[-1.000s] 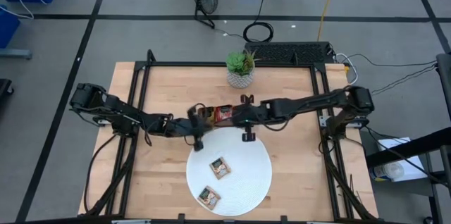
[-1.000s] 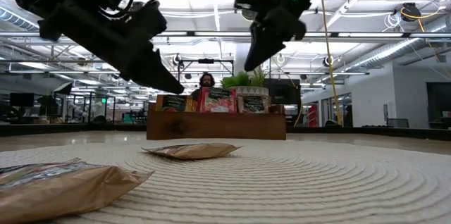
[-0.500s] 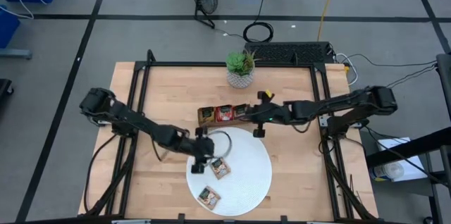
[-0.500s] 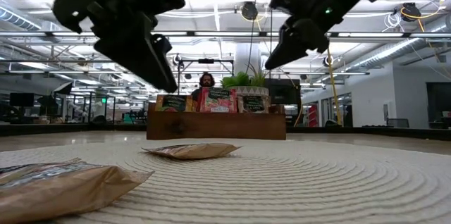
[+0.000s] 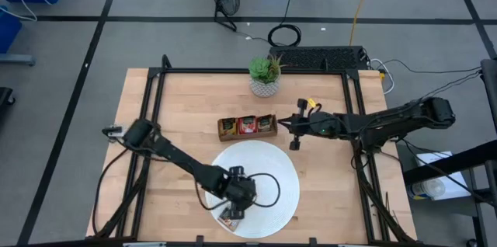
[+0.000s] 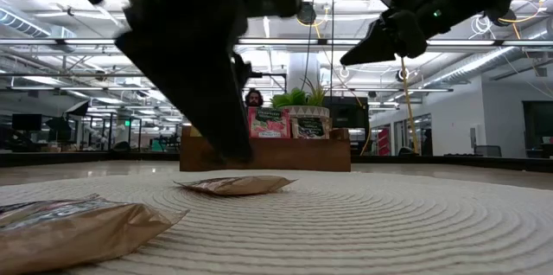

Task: Pick & Place Tea
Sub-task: Put the vanilla tea bag into the wooden organizer

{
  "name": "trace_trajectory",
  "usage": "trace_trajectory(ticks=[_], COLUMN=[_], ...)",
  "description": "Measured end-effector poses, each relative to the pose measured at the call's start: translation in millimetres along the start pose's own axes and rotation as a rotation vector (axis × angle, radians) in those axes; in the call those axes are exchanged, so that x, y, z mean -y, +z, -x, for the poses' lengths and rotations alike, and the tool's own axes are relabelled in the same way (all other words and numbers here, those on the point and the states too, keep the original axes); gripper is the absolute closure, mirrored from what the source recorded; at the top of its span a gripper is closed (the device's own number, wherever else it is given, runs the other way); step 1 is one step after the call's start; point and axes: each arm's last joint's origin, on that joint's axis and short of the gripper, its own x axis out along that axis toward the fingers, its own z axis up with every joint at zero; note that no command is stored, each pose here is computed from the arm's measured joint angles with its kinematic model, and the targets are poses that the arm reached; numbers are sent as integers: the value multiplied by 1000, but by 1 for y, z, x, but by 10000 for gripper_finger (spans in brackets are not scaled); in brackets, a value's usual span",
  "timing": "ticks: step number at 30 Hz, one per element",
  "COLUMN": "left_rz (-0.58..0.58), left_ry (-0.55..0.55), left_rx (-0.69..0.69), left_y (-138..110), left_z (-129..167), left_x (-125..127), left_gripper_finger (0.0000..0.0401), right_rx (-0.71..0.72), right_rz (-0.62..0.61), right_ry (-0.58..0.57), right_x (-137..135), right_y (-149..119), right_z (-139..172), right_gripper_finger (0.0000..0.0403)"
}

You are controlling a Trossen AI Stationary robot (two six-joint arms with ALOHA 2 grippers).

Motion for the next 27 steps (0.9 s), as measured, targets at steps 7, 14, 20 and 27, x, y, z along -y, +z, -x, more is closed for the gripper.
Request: trace_trajectory(ticks=[7, 14, 20, 27], left_rz=[110, 187, 199, 138], left_ry=[124, 207, 217, 149], left_rx=[-42, -95, -127, -173], left_y=[4, -2, -4, -7], left_z=[-21, -24, -23, -23], left_x=[-9, -18, -20, -15], left_gripper_finger=[192, 192, 202, 316], right_rx=[65, 61, 72, 71], right_rz=[-17, -34, -22, -14], right_ry=[-13, -11, -14, -14], right_x=[-1, -1, -1, -1], right_y=[-7, -9, -8, -8], right_z=[4, 4, 4, 4], right_gripper_finger=[403, 403, 403, 403])
